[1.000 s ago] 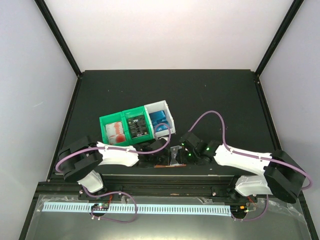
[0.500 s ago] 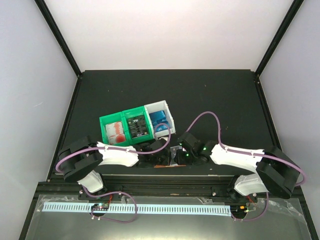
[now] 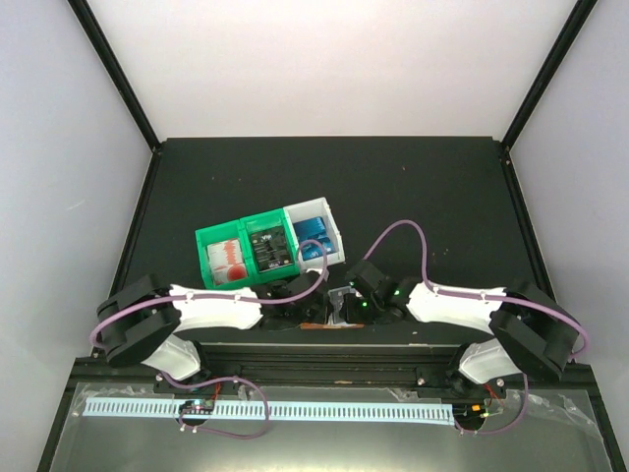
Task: Put the credit cards into the card holder
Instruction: Insert the credit card into the card holder.
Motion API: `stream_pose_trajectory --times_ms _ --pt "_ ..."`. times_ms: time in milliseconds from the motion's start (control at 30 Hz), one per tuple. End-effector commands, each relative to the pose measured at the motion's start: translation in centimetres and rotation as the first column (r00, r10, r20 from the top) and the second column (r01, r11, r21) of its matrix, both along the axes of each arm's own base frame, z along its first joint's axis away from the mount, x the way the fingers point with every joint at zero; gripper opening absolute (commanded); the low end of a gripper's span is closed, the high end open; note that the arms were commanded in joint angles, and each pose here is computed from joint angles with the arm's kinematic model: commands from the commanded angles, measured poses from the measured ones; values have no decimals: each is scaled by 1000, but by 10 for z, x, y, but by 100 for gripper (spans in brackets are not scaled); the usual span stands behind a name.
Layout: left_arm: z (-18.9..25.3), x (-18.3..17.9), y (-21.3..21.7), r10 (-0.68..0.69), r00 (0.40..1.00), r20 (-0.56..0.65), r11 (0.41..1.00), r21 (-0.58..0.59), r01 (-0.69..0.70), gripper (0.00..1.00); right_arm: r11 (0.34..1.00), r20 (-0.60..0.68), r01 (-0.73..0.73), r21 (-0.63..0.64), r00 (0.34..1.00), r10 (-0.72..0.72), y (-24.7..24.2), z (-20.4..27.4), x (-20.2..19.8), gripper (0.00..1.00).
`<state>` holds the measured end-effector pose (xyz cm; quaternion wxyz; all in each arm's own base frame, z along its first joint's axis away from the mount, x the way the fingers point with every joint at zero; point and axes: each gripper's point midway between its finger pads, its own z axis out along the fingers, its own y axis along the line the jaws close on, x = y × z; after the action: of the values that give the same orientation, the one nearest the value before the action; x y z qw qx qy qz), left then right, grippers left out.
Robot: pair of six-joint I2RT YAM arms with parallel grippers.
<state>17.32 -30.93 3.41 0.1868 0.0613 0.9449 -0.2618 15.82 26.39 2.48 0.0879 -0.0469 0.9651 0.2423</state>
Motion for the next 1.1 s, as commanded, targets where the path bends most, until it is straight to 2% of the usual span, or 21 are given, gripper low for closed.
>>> stream_pose_trajectory --times_ms 0,200,367,600,700,900,1067 --pt "22 12 11 27 998 65 1000 5 -27 19 999 32 -20 31 999 19 11 10 8 27" --pt "52 28 32 74 988 133 997 -8 -74 28 995 59 -72 66 996 69 24 25 9 36" --pt "96 47 65 154 959 240 988 -33 -151 37 985 61 -126 117 991 120 43 32 5 44" --pt "134 63 118 261 909 325 965 -58 -256 48 975 66 -184 125 982 177 66 35 3 48" --pt "139 65 133 286 895 342 957 -62 -282 50 974 63 -194 114 980 188 70 33 3 49" --pt "136 65 145 299 893 336 953 -58 -297 51 980 90 -200 1 976 199 66 32 3 52" --pt "138 66 149 294 893 341 955 -57 -292 53 967 86 -246 69 967 239 79 39 -7 53"
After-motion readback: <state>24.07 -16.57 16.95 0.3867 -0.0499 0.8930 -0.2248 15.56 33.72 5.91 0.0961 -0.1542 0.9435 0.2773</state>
